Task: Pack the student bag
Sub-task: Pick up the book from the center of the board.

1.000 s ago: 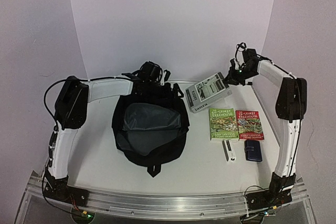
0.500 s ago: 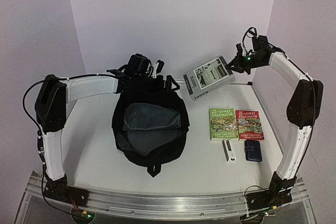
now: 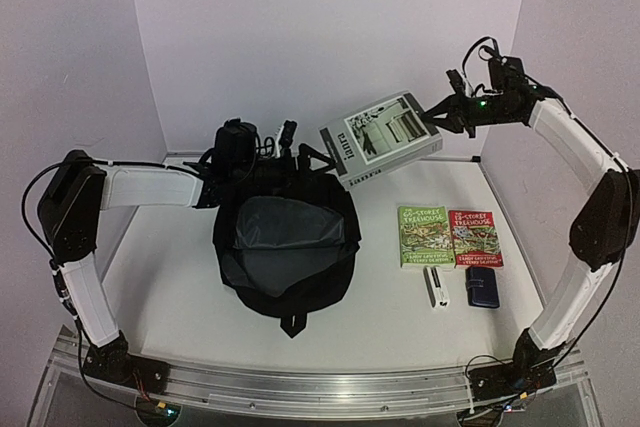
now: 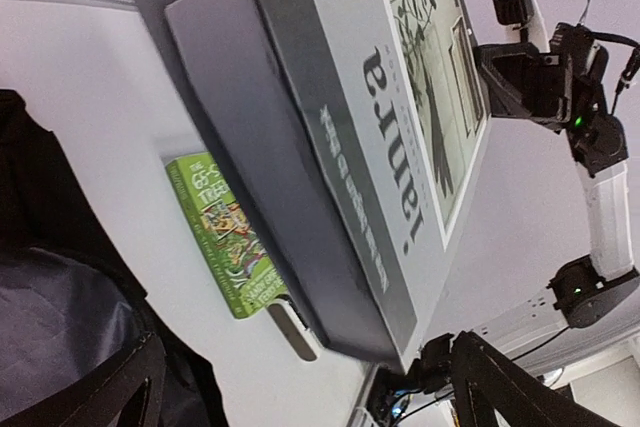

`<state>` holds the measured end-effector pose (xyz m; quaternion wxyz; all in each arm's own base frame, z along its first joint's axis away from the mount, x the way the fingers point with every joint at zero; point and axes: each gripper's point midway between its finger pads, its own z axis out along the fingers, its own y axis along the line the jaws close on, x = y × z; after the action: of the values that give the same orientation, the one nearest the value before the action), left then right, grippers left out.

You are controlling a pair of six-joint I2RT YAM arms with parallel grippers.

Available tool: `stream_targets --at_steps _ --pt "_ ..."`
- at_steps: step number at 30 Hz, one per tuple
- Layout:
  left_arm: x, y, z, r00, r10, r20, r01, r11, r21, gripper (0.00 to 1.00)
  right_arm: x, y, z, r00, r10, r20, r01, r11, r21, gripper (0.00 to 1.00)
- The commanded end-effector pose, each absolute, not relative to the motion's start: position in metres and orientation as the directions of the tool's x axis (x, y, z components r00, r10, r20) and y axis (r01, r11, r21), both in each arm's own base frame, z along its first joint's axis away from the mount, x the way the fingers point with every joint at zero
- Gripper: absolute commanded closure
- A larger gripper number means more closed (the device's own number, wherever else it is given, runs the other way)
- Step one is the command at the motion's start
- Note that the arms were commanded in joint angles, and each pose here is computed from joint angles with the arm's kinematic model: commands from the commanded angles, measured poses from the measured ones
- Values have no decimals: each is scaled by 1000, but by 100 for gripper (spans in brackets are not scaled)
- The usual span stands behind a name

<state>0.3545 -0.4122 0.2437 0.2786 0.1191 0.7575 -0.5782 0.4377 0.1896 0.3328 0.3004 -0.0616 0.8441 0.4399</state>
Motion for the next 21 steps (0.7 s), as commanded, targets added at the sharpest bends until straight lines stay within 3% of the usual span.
stream_targets --at_steps 1,7,11,16,21 --pt "336 -410 303 -796 -208 -568 564 85 -821 1 406 213 373 -778 136 -614 -479 503 719 100" --pt "318 -405 318 -819 -230 -526 555 -79 -828 12 389 229 375 -781 107 -616 -510 460 727 100" --pt "311 -400 322 -815 -245 -525 562 -112 -820 27 385 232 369 -788 97 -608 -510 450 733 100" --pt "302 -401 329 -811 -236 -535 575 -151 -804 55 381 241 357 -810 76 -582 -502 422 755 100" --pt "301 -398 324 -822 -249 -513 556 -154 -817 68 376 251 350 -822 59 -567 -501 399 768 100"
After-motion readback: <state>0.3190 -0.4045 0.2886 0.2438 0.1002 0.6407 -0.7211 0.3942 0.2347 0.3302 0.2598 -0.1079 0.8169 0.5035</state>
